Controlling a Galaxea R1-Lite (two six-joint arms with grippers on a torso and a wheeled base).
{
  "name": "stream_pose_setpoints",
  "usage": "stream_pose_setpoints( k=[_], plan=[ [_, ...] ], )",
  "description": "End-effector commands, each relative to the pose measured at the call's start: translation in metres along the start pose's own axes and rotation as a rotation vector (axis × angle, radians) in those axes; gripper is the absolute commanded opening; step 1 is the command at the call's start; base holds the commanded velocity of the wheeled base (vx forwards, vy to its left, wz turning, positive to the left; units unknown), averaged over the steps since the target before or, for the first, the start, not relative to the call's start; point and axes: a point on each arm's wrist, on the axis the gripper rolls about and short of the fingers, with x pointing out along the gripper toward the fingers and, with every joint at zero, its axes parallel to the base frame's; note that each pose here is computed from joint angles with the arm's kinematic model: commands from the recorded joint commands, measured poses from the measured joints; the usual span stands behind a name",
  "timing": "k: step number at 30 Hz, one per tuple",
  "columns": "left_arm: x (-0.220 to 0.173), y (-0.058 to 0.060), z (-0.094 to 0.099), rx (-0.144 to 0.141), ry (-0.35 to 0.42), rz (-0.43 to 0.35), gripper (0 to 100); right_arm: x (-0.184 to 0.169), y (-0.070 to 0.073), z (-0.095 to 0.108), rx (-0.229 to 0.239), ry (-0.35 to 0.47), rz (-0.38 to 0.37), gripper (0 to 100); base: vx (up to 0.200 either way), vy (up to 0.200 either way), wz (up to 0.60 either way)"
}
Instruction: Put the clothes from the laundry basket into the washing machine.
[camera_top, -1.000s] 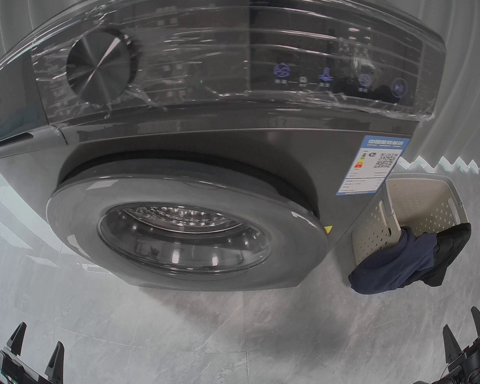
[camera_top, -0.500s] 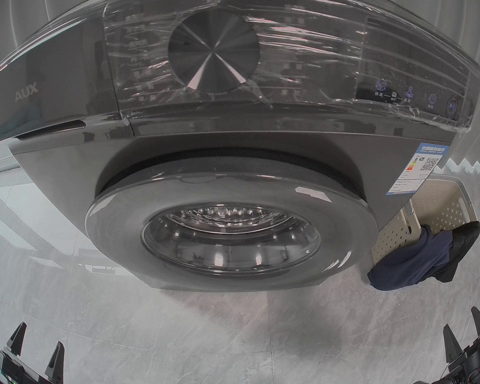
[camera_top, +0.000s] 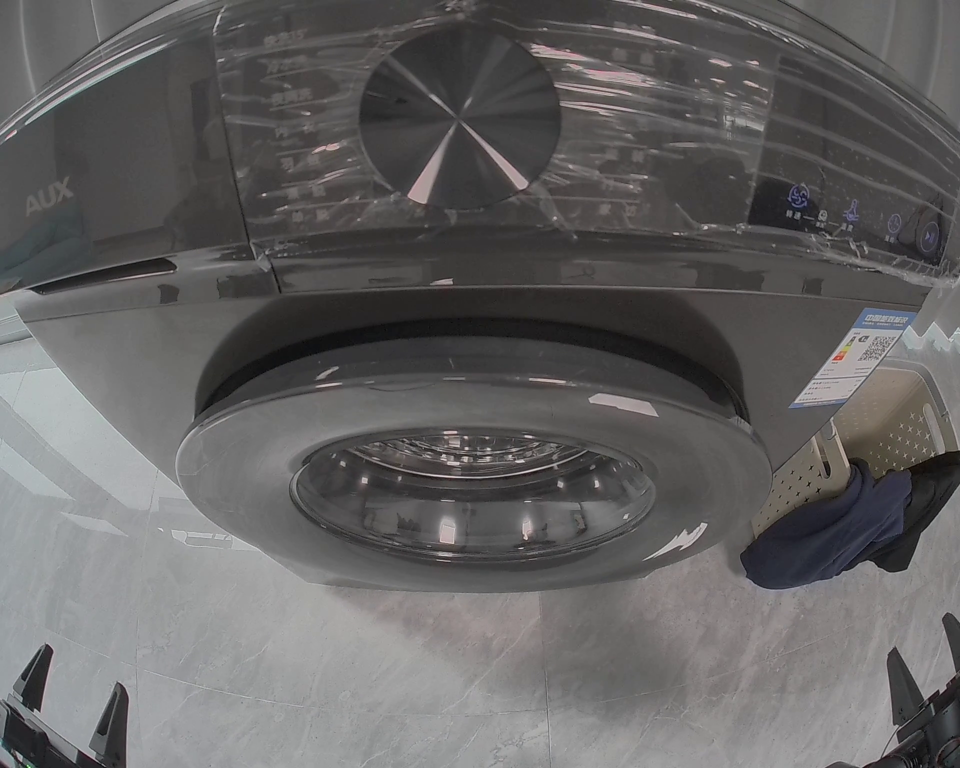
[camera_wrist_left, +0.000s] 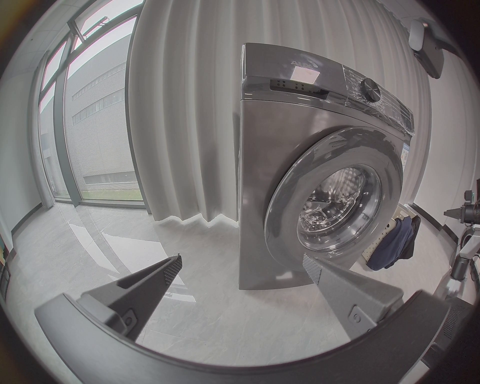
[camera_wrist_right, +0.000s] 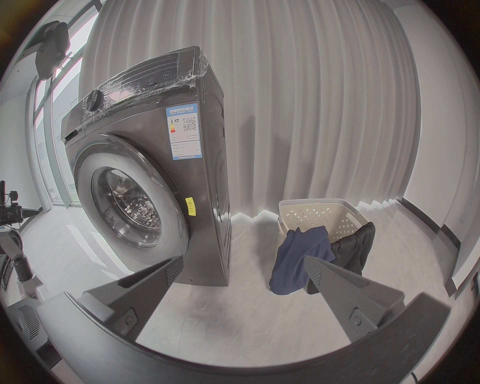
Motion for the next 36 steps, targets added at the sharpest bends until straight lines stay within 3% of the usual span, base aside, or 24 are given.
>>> stream_pose_setpoints(
  k=[1,11,12,13,14,15,16,18,21,24,26,28,36],
  plan=[
    [0.000,0.000,-0.005,0.001,0.001,0.001,100,0.000,0.000,-0.005,0.001,0.001,-0.001,100,0.000,0.000,0.00],
    [0.000,0.000,-0.005,-0.001,0.001,0.001,100,0.000,0.000,-0.004,-0.002,-0.006,-0.003,100,0.000,0.000,0.00],
    [0.000,0.000,-0.005,-0.001,0.001,0.001,100,-0.001,0.000,0.001,-0.001,-0.035,0.008,100,0.000,0.000,0.00],
    [0.000,0.000,-0.005,-0.001,0.001,0.001,100,-0.006,0.000,0.018,0.001,-0.115,0.015,100,0.000,0.000,0.00],
    [0.000,0.000,-0.005,-0.001,0.001,0.001,100,-0.006,0.000,0.018,0.001,-0.115,0.015,100,0.000,0.000,0.00],
    [0.000,0.000,-0.005,-0.001,0.001,0.001,100,-0.016,0.000,0.054,0.037,-0.217,0.031,100,0.000,0.000,0.00],
    [0.000,0.000,-0.005,0.001,0.001,0.001,100,-0.012,0.000,0.071,0.060,-0.201,0.043,100,0.000,0.000,0.00],
    [0.000,0.000,-0.005,0.001,0.001,0.001,100,-0.007,-0.001,0.077,0.064,-0.170,0.055,100,0.000,0.000,0.00],
    [0.000,0.000,-0.005,0.001,0.001,0.001,100,0.023,0.001,0.069,0.086,0.038,0.109,100,0.000,0.000,0.00],
    [0.000,0.000,-0.005,-0.001,0.001,0.001,100,0.049,0.007,0.065,0.162,0.203,0.268,100,0.000,0.000,0.00],
    [0.000,0.000,-0.005,-0.001,0.001,0.001,100,0.064,0.012,0.068,0.201,0.260,0.317,100,0.000,0.000,0.00],
    [0.000,0.000,-0.005,-0.001,0.001,0.001,100,0.083,0.017,0.070,0.191,0.302,0.340,100,0.000,0.000,0.00],
    [0.000,0.000,-0.005,-0.003,0.001,0.001,100,0.144,0.044,0.071,0.161,0.311,0.425,100,0.000,0.000,0.00]
  ],
)
